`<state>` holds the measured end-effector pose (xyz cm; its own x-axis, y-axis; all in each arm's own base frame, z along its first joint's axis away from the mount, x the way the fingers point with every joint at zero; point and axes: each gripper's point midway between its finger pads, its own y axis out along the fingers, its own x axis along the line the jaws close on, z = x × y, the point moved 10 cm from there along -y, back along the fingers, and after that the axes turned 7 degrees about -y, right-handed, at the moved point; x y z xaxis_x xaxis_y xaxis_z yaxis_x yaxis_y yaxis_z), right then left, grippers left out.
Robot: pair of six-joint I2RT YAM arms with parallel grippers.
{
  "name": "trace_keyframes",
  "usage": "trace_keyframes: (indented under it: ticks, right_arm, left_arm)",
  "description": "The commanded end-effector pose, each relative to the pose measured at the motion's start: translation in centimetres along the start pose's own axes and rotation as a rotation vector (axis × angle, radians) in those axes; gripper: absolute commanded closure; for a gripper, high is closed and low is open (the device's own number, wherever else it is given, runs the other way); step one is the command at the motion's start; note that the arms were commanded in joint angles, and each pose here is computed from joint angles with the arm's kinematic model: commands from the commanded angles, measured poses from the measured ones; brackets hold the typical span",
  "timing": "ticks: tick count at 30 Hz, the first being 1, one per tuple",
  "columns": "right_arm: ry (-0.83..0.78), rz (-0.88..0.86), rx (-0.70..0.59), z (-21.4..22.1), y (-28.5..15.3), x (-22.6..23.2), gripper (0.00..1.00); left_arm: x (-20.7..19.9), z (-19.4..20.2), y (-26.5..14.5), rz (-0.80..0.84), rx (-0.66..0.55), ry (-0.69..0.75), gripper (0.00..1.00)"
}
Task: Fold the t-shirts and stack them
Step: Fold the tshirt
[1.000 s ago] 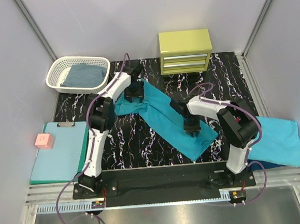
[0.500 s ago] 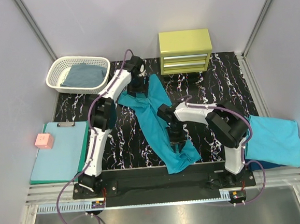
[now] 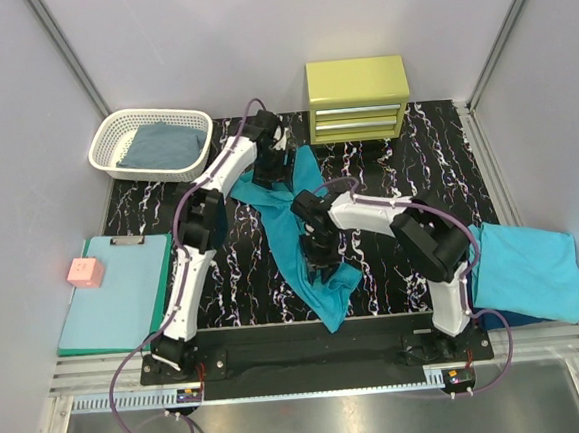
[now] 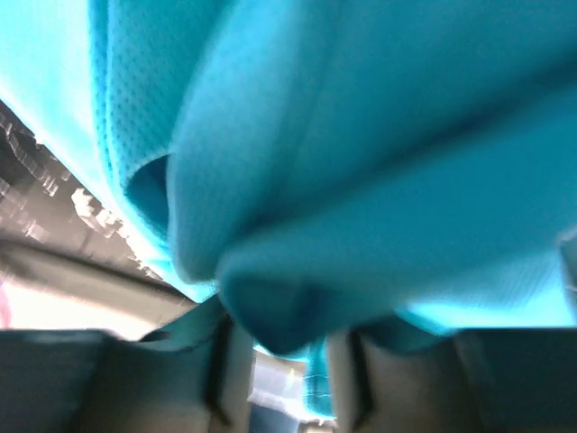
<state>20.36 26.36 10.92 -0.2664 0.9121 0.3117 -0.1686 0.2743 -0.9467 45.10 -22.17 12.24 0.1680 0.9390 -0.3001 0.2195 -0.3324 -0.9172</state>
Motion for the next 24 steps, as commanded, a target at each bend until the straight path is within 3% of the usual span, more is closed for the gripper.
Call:
trace_keyframes:
  ticks: [1,5,10,13,24]
  right_arm:
    - [-0.014,0.167,-0.303,-0.7,-4.6,-0.6,0.54]
    - [0.038,0.237,-0.323,-0.3,-5.9,-2.6,0.52]
    - [0.099,0.308,-0.245,1.4,-4.6,-4.2,0.53]
    - [0.119,0.333,-0.281,2.1,-4.9,-4.7,0.53]
    - [0.11,0.283,-0.61,-0.1,-13.5,-2.9,0.47]
  left_arm:
    - [0.2,-0.6,-4.1,-0.155,-0.147,0.014,0.28]
    - [0.2,-1.0,-7.0,-0.163,-0.214,0.009,0.27]
    - [1.1,-0.8,-6.1,-0.178,-0.182,-0.02,0.28]
    - [1.2,-0.2,-5.6,-0.184,-0.159,-0.049,0.3]
    - [-1.1,3.3,-9.0,-0.19,-0.238,-0.068,0.29]
